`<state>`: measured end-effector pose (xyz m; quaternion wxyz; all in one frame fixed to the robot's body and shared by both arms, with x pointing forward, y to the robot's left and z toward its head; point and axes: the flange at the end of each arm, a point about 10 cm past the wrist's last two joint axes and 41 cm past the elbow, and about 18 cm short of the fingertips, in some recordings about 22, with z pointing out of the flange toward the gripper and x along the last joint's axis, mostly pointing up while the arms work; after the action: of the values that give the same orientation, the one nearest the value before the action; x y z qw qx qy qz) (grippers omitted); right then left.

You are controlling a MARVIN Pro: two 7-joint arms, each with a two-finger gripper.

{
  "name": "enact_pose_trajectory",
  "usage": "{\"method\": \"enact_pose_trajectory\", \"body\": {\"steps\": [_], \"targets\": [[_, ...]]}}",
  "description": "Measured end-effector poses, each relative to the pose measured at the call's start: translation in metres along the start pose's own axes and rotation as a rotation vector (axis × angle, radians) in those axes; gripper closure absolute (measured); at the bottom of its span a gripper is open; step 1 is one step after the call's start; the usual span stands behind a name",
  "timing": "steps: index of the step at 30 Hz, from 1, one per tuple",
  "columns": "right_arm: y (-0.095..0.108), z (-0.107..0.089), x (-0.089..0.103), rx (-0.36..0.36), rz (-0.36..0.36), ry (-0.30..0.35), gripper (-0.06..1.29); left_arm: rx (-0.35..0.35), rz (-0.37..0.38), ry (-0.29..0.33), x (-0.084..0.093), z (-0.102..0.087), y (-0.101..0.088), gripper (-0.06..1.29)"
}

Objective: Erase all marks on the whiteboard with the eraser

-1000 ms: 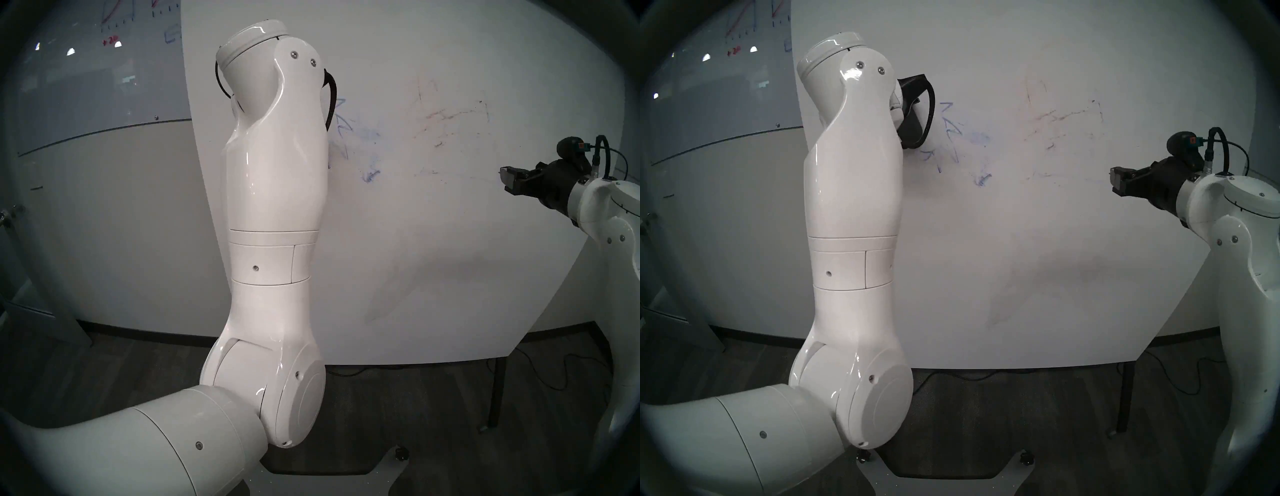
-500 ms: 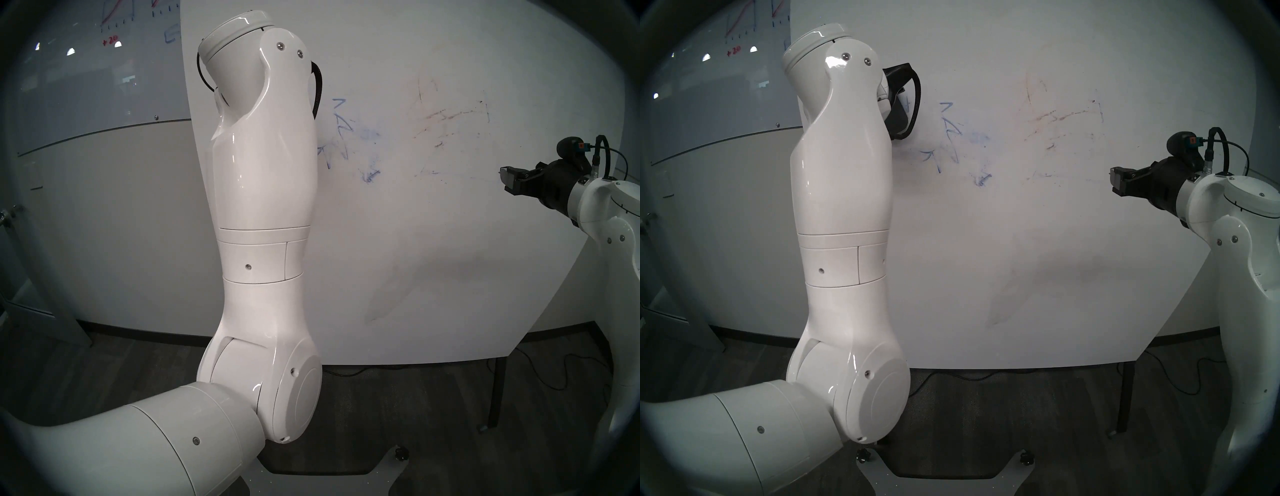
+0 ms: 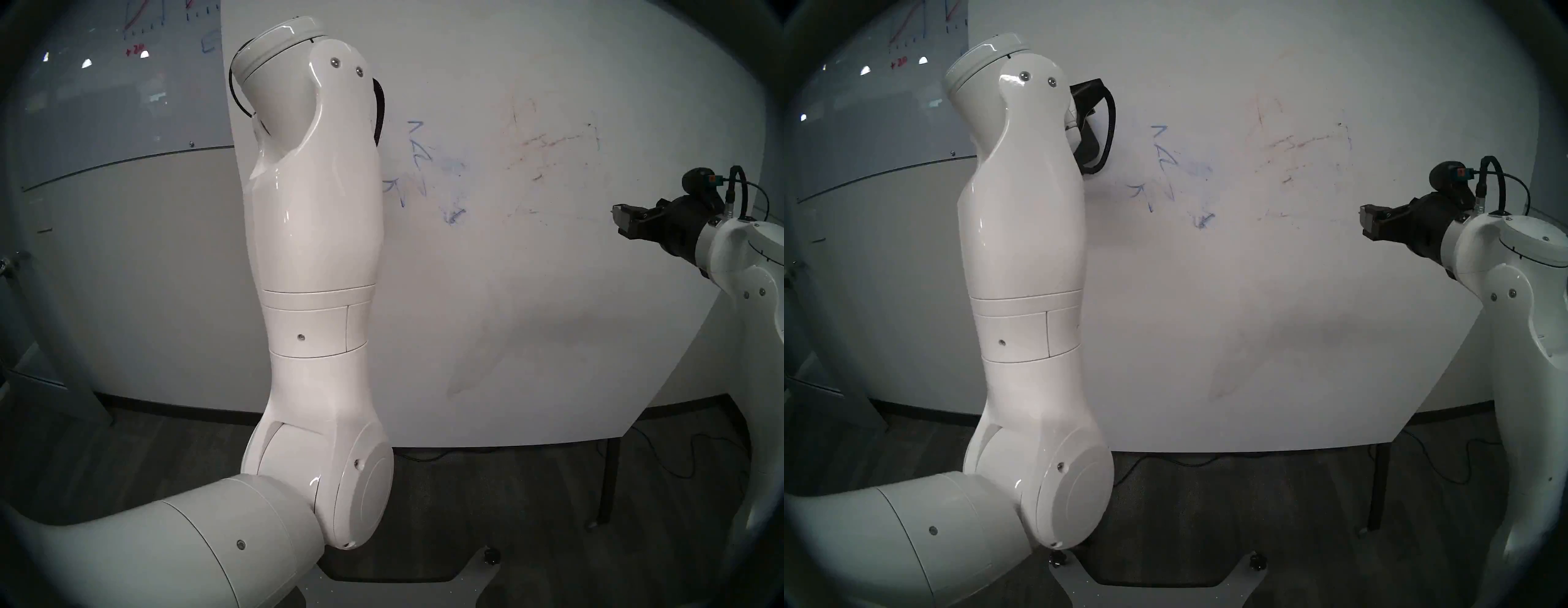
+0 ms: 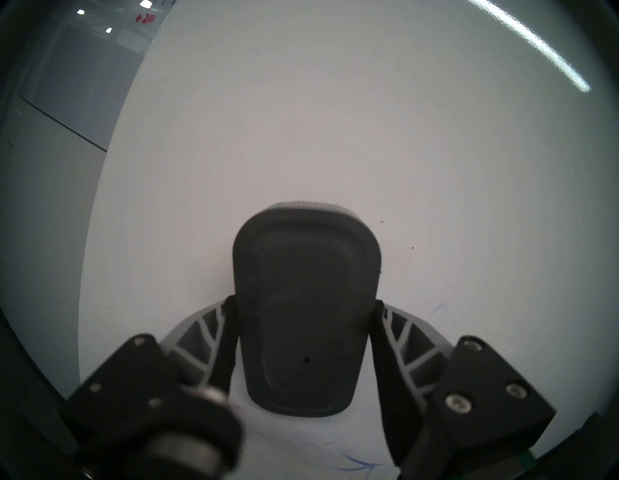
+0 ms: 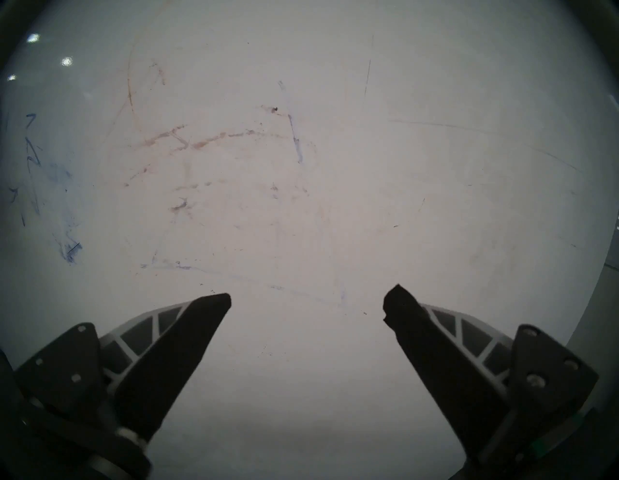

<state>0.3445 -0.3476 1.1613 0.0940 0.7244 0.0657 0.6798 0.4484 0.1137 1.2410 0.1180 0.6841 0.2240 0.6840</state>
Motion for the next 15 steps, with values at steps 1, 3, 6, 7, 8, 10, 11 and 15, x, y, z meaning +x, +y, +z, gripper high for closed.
{"method": "enact_pose_trajectory", "body": {"steps": [1,3,6,7,8,10,11,15], "targets": [[0.000,0.000,0.000,0.000,0.000,0.000,-0.03,0.000,-0.003,-0.013,-0.002,0.003,0.000,0.58],[0.000,0.000,0.000,0.000,0.000,0.000,-0.03,-0.001,-0.007,-0.036,-0.006,0.010,0.000,0.58],[0.000,0.000,0.000,0.000,0.000,0.000,-0.03,-0.006,-0.015,-0.044,-0.004,0.013,0.001,0.58],[0.000,0.000,0.000,0.000,0.000,0.000,-0.03,-0.007,-0.018,-0.047,-0.003,0.014,0.002,0.58],[0.000,0.000,0.000,0.000,0.000,0.000,-0.03,-0.008,-0.020,-0.050,-0.002,0.015,0.003,0.58],[0.000,0.000,0.000,0.000,0.000,0.000,-0.03,-0.011,-0.024,-0.054,0.000,0.017,0.004,0.58],[0.000,0.000,0.000,0.000,0.000,0.000,-0.03,-0.011,-0.025,-0.056,0.000,0.018,0.004,0.58],[0.000,0.000,0.000,0.000,0.000,0.000,-0.03,-0.013,-0.027,-0.064,0.002,0.022,0.007,0.58]]}}
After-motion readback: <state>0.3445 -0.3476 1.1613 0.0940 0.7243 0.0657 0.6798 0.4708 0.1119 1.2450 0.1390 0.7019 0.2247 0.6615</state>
